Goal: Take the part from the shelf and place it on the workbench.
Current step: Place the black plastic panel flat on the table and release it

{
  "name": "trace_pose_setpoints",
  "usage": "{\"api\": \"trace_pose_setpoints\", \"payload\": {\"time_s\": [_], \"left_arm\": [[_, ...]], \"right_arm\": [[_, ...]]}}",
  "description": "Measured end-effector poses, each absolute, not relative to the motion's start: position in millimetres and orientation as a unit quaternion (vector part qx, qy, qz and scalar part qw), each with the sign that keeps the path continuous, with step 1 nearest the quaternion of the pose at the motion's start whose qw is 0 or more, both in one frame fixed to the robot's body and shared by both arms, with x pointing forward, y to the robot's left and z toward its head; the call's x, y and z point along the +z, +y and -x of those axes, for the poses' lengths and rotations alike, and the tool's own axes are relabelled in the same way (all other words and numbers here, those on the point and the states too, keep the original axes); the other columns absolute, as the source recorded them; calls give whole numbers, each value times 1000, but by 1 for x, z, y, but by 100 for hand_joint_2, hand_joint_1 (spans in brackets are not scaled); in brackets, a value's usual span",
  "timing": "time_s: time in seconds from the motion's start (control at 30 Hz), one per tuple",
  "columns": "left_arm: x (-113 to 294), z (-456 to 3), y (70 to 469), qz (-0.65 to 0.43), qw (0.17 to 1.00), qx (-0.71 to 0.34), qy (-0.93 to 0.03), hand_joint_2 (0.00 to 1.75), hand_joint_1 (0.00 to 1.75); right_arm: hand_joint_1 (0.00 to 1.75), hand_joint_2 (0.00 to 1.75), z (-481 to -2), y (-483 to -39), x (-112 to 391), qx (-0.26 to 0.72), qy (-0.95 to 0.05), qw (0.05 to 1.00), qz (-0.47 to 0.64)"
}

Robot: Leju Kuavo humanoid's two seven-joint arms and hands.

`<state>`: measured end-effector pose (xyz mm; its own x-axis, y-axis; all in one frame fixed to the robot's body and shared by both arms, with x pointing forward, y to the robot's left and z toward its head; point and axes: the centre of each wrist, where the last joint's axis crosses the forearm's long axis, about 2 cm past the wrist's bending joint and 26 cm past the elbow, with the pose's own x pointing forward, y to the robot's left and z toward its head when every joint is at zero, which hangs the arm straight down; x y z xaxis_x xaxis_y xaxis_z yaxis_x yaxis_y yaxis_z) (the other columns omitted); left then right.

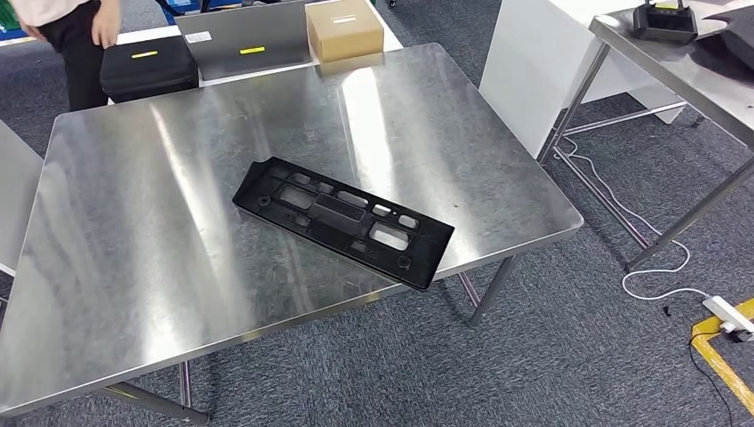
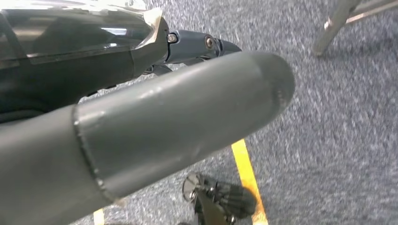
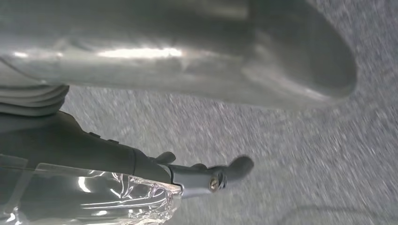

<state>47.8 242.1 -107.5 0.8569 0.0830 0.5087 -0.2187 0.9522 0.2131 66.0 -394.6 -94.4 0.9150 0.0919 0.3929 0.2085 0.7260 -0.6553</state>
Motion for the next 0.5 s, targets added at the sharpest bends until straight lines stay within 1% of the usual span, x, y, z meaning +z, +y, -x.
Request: {"api": "trace_pose_setpoints", "payload": {"time_s": [0.03,0.07,0.2,0.37,0.5], "left_arm": [[-107,-48,242,-132,954,78,-256,0,0],[-107,-48,242,-132,955,75,-256,0,0],[-108,-47,245,-130,957,57,-253,0,0],[-109,-45,250,-131,961,42,-239,0,0],[-109,-45,251,-130,964,34,-229,0,0]], "right_arm": [[0,175,-65,-390,-96,-33,-203,913,353],[0,175,-65,-386,-97,-34,-204,921,332],[0,0,-62,-361,-103,-38,-205,951,229],[0,0,-59,-326,-108,-30,-193,967,165],[0,0,-58,-311,-109,-24,-193,973,126]]}}
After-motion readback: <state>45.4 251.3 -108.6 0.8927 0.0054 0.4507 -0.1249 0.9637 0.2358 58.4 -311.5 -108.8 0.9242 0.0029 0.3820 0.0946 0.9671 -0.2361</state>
